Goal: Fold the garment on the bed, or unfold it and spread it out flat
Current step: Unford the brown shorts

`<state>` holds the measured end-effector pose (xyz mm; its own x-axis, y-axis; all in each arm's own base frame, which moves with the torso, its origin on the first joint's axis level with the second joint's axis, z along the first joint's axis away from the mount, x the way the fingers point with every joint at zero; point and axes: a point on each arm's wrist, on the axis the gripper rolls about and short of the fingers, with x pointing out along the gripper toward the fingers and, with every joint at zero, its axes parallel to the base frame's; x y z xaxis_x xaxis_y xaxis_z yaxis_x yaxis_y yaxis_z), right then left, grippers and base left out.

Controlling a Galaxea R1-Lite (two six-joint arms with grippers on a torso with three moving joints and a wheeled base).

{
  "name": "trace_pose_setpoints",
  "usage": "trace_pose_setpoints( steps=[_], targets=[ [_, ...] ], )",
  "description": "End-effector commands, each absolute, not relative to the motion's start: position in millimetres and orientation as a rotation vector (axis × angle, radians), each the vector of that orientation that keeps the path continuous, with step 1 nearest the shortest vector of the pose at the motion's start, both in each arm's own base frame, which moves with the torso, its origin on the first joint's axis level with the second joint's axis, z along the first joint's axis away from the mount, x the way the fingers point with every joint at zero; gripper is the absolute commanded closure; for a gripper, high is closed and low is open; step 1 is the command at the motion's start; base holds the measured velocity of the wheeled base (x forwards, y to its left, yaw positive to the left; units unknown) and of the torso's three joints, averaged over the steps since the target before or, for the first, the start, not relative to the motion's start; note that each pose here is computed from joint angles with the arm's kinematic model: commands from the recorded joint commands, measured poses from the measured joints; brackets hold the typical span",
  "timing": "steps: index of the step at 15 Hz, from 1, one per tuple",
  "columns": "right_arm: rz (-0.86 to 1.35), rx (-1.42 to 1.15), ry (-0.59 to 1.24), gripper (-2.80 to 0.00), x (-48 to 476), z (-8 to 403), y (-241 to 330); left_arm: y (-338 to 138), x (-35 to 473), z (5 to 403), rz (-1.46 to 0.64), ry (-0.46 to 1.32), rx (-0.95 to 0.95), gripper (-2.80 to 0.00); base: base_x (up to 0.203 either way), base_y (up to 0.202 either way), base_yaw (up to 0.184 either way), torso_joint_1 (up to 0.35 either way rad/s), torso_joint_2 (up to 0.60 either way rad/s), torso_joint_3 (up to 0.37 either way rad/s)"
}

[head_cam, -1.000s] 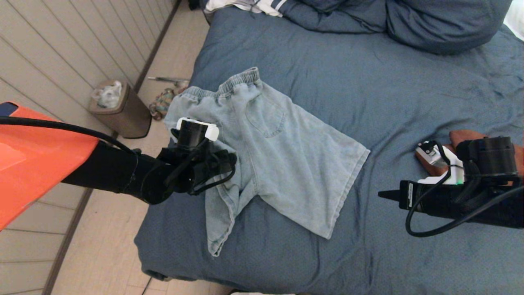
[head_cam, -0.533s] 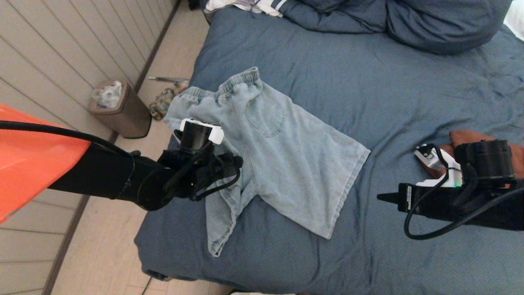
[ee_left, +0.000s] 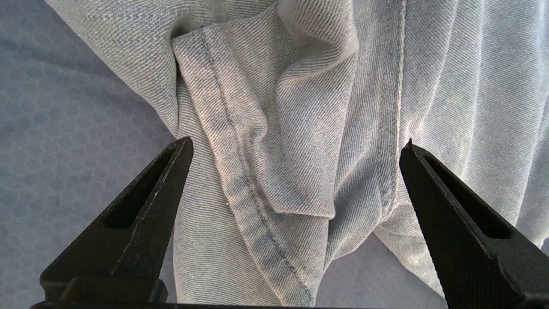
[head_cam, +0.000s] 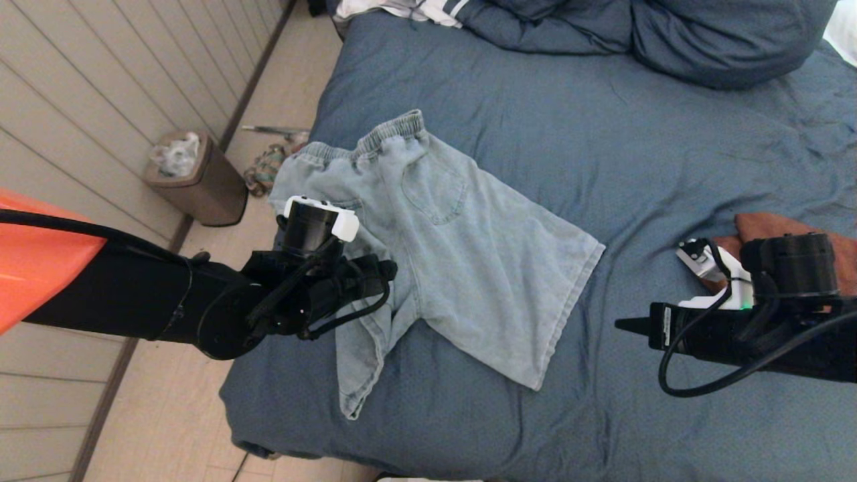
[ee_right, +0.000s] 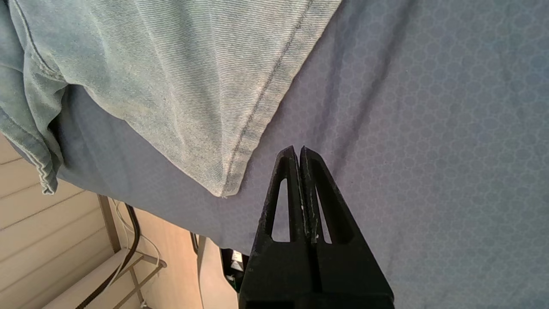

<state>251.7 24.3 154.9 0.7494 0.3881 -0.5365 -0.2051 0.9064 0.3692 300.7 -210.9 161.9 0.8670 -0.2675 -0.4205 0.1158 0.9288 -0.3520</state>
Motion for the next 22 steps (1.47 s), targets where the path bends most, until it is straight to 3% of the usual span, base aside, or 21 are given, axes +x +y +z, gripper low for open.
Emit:
trace_pose_setpoints(
  steps=[1, 7, 17, 18, 22],
  targets=[
    [0.330, 0.300, 0.653, 0.00, 252.4, 153.3, 24.3, -213.0, 303.0, 155.1, -0.202, 0.497, -0.324, -2.80, 0.000, 0.000, 0.000, 0.000, 0.00, 0.000],
    [0.329, 0.301, 0.659, 0.00, 254.9, 148.5, 24.5, -222.5, 315.7, 132.9, -0.189, 0.539, -0.338, -2.80, 0.000, 0.000, 0.000, 0.000, 0.00, 0.000],
    [0.330, 0.300, 0.661, 0.00, 257.5, 142.6, 25.4, -234.1, 332.6, 131.1, -0.194, 0.517, -0.349, -2.80, 0.000, 0.000, 0.000, 0.000, 0.00, 0.000],
    [0.331, 0.299, 0.660, 0.00, 257.1, 142.7, 25.4, -235.2, 333.3, 131.6, -0.194, 0.513, -0.351, 0.00, 0.000, 0.000, 0.000, 0.000, 0.00, 0.000],
    [0.332, 0.300, 0.663, 0.00, 257.1, 141.9, 25.4, -231.1, 329.6, 140.9, -0.191, 0.494, -0.361, 0.00, 0.000, 0.000, 0.000, 0.000, 0.00, 0.000]
  ],
)
